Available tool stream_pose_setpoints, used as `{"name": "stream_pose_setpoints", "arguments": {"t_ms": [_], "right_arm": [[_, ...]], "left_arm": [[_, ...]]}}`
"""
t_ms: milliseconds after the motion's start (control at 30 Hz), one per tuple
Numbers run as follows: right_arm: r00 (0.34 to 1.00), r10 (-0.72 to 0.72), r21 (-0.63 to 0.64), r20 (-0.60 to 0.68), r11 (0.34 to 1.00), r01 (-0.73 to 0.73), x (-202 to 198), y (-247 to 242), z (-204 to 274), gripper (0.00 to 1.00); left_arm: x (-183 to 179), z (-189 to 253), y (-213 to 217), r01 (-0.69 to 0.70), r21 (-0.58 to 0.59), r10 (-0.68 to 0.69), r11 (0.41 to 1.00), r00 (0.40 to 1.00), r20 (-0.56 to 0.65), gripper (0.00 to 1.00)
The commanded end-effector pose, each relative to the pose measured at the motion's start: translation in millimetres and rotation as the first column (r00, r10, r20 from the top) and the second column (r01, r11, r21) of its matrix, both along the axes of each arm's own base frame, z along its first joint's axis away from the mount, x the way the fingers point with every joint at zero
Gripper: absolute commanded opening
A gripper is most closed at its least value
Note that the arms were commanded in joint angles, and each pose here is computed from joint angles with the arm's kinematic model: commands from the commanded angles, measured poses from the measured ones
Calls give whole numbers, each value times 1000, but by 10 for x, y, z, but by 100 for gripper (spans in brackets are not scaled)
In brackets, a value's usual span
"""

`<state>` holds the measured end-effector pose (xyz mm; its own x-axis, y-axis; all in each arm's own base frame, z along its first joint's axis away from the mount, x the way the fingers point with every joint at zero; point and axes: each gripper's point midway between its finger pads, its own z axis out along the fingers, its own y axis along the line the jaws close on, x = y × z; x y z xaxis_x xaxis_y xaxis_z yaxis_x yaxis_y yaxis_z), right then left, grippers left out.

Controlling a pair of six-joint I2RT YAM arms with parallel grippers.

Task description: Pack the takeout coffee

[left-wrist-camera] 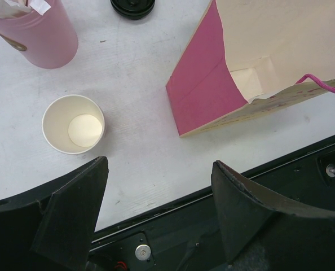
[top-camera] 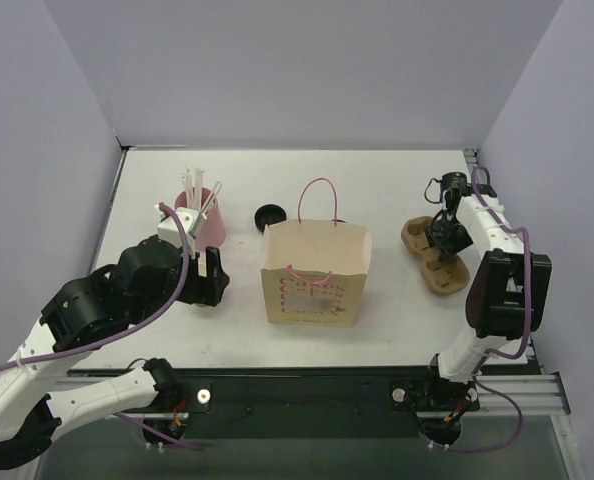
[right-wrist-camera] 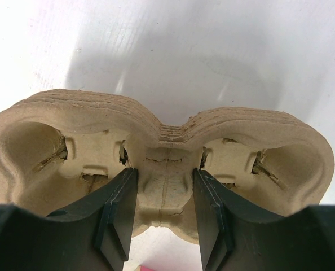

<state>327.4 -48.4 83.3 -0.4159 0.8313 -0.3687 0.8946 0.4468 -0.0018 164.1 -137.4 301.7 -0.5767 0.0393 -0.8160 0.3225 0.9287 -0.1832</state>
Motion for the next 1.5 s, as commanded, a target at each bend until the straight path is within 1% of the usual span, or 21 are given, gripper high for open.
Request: {"name": "stream_pose_setpoints", "arguments": {"t_ms": [0, 67, 100, 167, 233, 300, 367, 433, 533, 633, 667, 700, 733, 800, 833, 867, 900, 933, 1033, 1133, 1467], "right_arm": [[1000, -10, -3, -8, 1000, 10, -104, -21, 58, 36], [1000, -9, 3, -15, 1000, 10, -111, -7, 43, 43], [1000, -11, 3, -16, 1000, 11, -115, -6, 39, 42], [1000, -13, 5, -18, 1000, 14, -130, -2, 31, 28], [1000, -11, 7, -12, 1000, 12, -110, 2, 39, 28], [1000, -10, 9, -11, 1000, 10, -105, 4, 46, 39], [1000, -13, 6, -8, 1000, 13, -108, -1, 52, 43], [1000, -17, 8, -3, 1000, 17, -107, -3, 62, 33], [1000, -15, 12, -2, 1000, 15, -97, 10, 60, 29], [1000, -12, 18, -1, 1000, 12, -92, 20, 67, 44], [1000, -13, 20, -2, 1000, 13, -94, 23, 66, 44], [1000, -12, 16, -3, 1000, 13, -107, 19, 68, 40], [1000, -11, 16, -5, 1000, 11, -113, 19, 64, 30], [1000, -11, 15, -6, 1000, 11, -117, 16, 64, 31], [1000, -10, 21, -4, 1000, 10, -112, 27, 63, 39], [1000, -8, 24, -7, 1000, 8, -119, 33, 61, 40], [1000, -9, 21, -5, 1000, 9, -119, 27, 71, 38], [1000, -10, 16, -8, 1000, 10, -133, 20, 64, 31], [1000, 0, 17, -5, 1000, 1, -126, 23, 85, 31], [999, 32, 12, 16, 999, -32, -71, 22, 214, 31], [957, 253, -73, 140, 967, -245, 54, 26, 1202, 34]], "left_arm": [[28, 111, -45, 5, -46, -3, 999, 1000, 31, 83], [25, 100, -41, 6, -40, -5, 999, 1000, 29, 83], [22, 100, -36, 6, -40, -5, 999, 1000, 29, 84], [15, 98, -23, 4, -40, -3, 999, 1000, 30, 83], [8, 101, -9, 3, -42, -2, 999, 999, 32, 83], [8, 104, -4, 2, -43, 0, 999, 999, 33, 83], [6, 104, -7, 3, -43, -2, 999, 999, 33, 84], [6, 104, -7, 3, -43, -2, 999, 999, 33, 83], [4, 105, -1, 1, -44, 0, 999, 999, 33, 83], [2, 108, 1, -1, -48, 2, 999, 999, 32, 83], [1, 114, 0, -1, -50, 3, 999, 999, 33, 84], [2, 108, 0, -1, -48, 3, 999, 999, 32, 83], [4, 105, -2, -1, -48, 3, 999, 1000, 31, 83], [5, 111, 0, -3, -48, 4, 999, 999, 32, 84], [5, 114, -5, -1, -48, 3, 999, 999, 32, 84], [5, 119, -5, -1, -50, 3, 999, 999, 33, 84], [9, 113, -9, -1, -49, 3, 999, 999, 32, 83], [9, 113, -9, -1, -49, 3, 999, 999, 32, 83], [14, 119, -20, 1, -48, 1, 999, 999, 32, 84], [18, 146, -22, 4, -50, -2, 999, 999, 39, 83], [63, 239, -41, 4, -58, 0, 998, 998, 69, 83]]}}
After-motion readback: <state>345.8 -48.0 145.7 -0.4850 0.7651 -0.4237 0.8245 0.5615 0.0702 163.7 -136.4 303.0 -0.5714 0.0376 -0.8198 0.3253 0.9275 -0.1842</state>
